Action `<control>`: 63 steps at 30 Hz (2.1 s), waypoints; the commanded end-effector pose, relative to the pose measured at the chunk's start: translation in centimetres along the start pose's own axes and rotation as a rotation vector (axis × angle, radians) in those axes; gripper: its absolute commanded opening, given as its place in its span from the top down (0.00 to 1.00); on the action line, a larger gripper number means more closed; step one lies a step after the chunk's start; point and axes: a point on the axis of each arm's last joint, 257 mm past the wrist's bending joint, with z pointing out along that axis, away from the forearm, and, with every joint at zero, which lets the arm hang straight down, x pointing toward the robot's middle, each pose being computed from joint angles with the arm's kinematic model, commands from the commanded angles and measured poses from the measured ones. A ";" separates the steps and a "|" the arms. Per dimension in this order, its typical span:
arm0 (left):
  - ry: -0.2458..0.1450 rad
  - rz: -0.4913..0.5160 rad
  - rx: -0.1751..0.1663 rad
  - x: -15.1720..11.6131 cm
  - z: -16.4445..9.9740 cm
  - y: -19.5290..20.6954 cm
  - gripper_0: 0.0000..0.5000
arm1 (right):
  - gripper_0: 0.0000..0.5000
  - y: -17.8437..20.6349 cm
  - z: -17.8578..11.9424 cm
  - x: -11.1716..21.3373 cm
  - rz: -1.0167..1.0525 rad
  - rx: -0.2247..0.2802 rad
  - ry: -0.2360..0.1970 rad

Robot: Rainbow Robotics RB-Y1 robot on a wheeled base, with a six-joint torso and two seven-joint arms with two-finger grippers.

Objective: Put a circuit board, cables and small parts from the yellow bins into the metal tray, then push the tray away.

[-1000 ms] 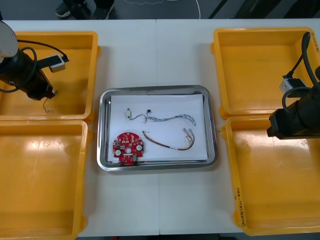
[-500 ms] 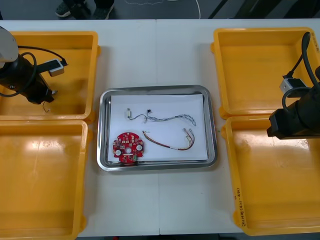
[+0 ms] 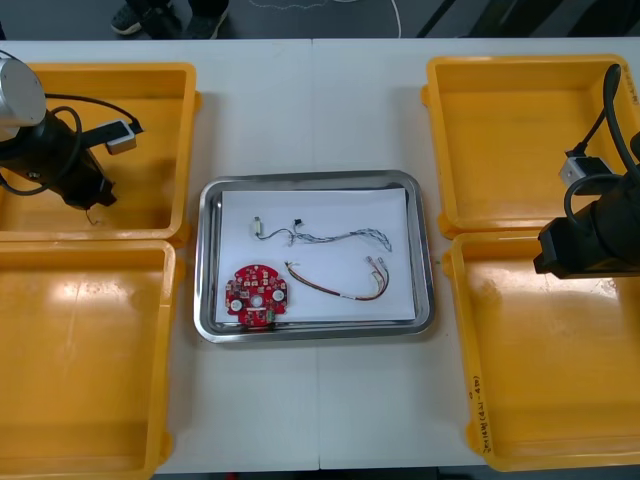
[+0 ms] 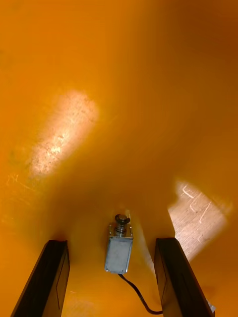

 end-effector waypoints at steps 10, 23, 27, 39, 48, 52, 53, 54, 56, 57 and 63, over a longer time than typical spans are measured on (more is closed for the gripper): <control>-0.043 0.075 -0.042 -3.7 -1.2 1.0 0.98 | 0.00 -0.3 -0.8 -0.4 0.049 0.002 -0.032; -0.083 -0.043 -0.015 -4.5 -3.7 1.8 1.00 | 0.00 -0.3 -0.8 -0.4 0.049 0.002 -0.032; -0.092 -0.099 -0.011 -4.9 -5.8 2.0 1.00 | 0.00 -0.3 -0.8 -0.4 0.049 0.002 -0.032; -0.051 -0.291 -0.018 -5.9 -12.8 0.6 1.00 | 0.00 -0.3 -0.8 -0.4 0.049 0.002 -0.032; -0.041 -0.449 -0.021 -7.5 -15.7 -1.8 1.00 | 0.00 -0.3 -0.8 -0.4 0.049 0.002 -0.032; -0.062 -0.514 -0.031 -8.9 -16.2 -2.6 1.00 | 0.00 -0.3 -0.8 -0.4 0.049 0.002 -0.032; -0.068 -0.542 -0.029 -9.4 -16.2 -3.0 1.00 | 0.00 -0.3 -0.8 -0.4 0.049 0.002 -0.032; -0.072 -0.565 -0.027 -10.0 -16.2 -3.5 1.00 | 0.00 -0.3 -0.8 -0.4 0.049 0.002 -0.032; -0.073 -0.599 -0.020 -10.6 -16.0 -4.3 1.00 | 0.00 -0.3 -0.8 -0.4 0.049 0.002 -0.032; -0.074 -0.627 -0.018 -11.1 -16.0 -4.8 1.00 | 0.00 -0.3 -0.8 -0.4 0.049 0.002 -0.032; -0.080 -0.719 -0.001 -13.3 -15.5 -7.6 1.00 | 0.00 -0.3 -0.8 -0.4 0.049 0.002 -0.032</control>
